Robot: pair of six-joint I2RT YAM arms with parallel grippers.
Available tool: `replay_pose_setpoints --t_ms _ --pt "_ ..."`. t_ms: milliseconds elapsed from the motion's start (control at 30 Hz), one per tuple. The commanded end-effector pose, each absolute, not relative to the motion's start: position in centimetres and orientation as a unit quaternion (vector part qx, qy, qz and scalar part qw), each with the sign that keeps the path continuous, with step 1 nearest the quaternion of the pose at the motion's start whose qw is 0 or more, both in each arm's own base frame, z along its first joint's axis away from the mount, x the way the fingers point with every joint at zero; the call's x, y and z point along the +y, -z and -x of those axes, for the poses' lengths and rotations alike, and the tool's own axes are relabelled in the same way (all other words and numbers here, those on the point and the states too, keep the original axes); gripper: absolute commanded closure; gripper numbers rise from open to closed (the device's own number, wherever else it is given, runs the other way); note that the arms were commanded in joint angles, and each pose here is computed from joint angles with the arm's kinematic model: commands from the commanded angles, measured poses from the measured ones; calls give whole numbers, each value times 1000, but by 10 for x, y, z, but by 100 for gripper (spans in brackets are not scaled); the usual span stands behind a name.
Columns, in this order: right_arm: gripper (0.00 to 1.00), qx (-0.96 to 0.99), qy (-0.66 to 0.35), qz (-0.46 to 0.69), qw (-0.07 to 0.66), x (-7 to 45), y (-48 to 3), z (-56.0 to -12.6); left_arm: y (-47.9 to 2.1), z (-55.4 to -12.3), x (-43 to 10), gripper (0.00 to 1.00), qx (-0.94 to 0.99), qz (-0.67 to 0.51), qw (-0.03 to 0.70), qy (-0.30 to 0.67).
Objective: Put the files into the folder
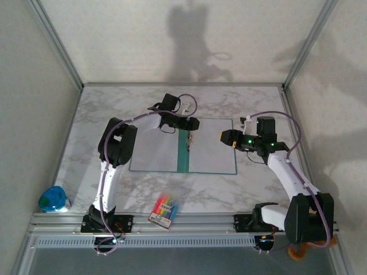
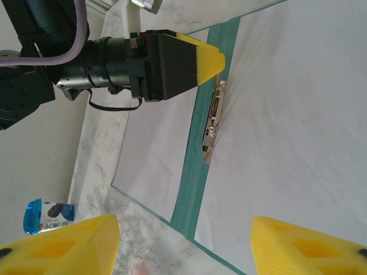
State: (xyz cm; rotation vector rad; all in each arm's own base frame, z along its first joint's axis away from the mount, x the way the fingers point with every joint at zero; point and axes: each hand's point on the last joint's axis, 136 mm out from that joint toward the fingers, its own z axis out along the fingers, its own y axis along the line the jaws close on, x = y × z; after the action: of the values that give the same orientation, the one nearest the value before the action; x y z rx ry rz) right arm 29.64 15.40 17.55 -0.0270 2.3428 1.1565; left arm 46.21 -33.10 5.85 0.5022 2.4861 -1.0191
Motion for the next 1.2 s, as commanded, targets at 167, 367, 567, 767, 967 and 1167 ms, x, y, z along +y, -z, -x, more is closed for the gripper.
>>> replay_pose_setpoints --t_ms 167,367,567,767,967,1167 --pt "38 859 -439 15 263 155 -183 -294 -61 -457 -347 14 876 -204 193 391" --pt "38 859 -439 16 263 155 -185 -292 -58 -454 -348 14 876 -210 187 391" --pt "38 858 -440 17 265 156 -187 -291 -61 -449 -351 14 870 -217 180 405" --pt "38 858 -440 16 265 155 -187 -290 -72 -441 -353 14 858 -234 178 422" --pt "38 856 -443 17 265 156 -189 -290 -86 -436 -354 15 850 -242 180 432" --pt "38 856 -443 18 264 156 -189 -288 -100 -427 -354 15 844 -248 184 438"
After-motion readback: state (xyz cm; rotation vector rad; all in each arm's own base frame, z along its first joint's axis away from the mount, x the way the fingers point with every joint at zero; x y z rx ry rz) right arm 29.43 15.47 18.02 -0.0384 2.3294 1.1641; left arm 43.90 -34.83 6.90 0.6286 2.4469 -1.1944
